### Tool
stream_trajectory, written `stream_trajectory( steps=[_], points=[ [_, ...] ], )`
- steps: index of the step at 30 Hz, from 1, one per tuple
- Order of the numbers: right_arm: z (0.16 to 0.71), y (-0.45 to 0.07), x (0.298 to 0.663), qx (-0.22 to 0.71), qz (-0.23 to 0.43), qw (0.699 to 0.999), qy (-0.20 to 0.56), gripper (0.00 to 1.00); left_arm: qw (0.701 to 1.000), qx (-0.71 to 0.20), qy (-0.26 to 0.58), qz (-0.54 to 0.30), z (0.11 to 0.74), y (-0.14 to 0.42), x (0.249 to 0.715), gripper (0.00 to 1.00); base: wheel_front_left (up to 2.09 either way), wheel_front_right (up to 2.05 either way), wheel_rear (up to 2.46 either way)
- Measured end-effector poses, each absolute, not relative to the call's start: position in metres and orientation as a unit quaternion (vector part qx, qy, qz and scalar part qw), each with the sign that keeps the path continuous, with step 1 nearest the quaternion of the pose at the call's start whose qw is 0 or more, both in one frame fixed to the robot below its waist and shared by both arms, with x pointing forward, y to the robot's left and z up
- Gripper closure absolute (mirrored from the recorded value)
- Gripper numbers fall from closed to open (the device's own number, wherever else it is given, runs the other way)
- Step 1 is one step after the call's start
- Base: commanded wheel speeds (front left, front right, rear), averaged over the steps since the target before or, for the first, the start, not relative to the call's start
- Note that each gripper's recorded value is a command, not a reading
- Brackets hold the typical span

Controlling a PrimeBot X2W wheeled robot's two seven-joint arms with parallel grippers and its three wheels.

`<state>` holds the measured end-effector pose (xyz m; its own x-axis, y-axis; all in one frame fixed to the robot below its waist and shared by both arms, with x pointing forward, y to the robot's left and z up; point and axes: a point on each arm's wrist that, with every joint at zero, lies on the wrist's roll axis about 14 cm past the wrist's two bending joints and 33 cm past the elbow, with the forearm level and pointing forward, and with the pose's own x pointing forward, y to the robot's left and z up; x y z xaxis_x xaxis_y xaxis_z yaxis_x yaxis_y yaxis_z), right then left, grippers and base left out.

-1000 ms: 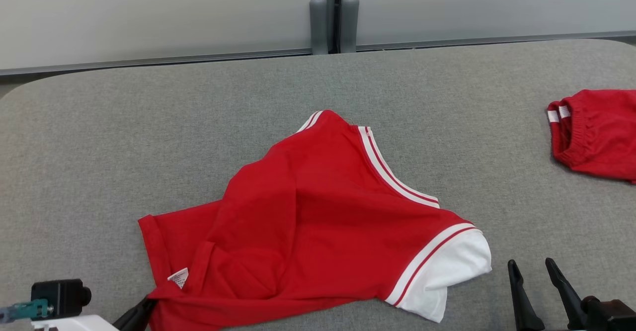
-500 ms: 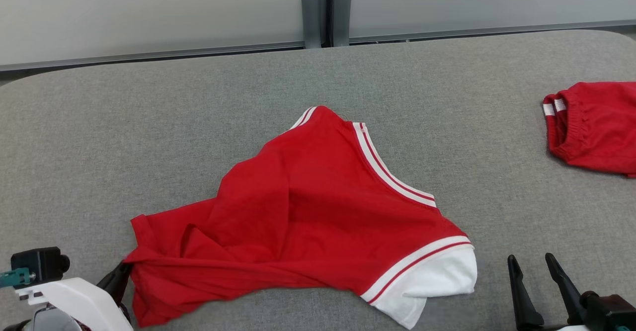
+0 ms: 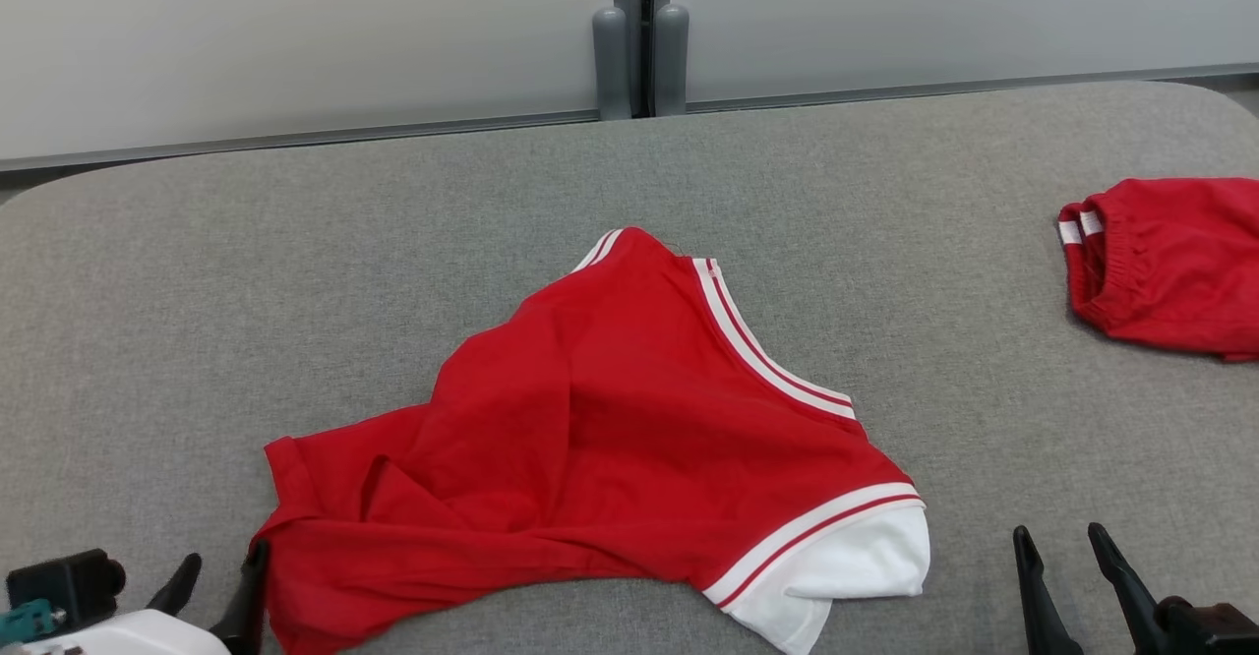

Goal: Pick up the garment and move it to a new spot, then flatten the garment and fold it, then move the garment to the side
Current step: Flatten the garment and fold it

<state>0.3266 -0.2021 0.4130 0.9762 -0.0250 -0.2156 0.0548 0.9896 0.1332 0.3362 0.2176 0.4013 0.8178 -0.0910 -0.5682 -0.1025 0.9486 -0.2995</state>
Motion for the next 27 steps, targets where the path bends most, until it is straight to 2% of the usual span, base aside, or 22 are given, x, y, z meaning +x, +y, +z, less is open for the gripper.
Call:
stream_trajectory(
  steps=[5,8,12,16,25,26,27],
  points=[
    [0.417,-0.198,0.324,0.068,-0.013,0.992,0.101,0.00,0.949,-0.167,0.261,-0.062,0.434,0.173,0.330,0.00,0.00,0.00,0.00],
    [0.423,-0.199,0.325,0.067,-0.011,0.994,0.091,0.00,0.945,-0.160,0.248,-0.139,0.455,0.128,0.327,0.00,0.00,0.00,0.00],
    [0.427,-0.198,0.328,0.063,-0.009,0.994,0.085,0.00,0.917,-0.159,0.264,-0.252,0.465,0.058,0.319,0.00,0.00,0.00,0.00],
    [0.429,-0.201,0.328,0.063,-0.014,0.995,0.081,0.00,0.892,-0.121,0.298,-0.317,0.446,0.017,0.319,0.00,0.00,0.00,0.00],
    [0.425,-0.222,0.314,0.066,-0.054,0.992,0.089,0.00,0.855,-0.021,0.348,-0.385,0.403,-0.018,0.328,0.00,0.00,0.00,0.00],
    [0.425,-0.222,0.314,0.066,-0.054,0.992,0.089,0.00,0.855,-0.021,0.348,-0.385,0.403,-0.018,0.328,0.18,0.00,0.00,0.00],
    [0.424,-0.224,0.312,0.066,-0.059,0.992,0.090,0.00,0.847,-0.019,0.361,-0.391,0.398,-0.020,0.325,0.98,0.00,0.00,0.00]
  ],
)
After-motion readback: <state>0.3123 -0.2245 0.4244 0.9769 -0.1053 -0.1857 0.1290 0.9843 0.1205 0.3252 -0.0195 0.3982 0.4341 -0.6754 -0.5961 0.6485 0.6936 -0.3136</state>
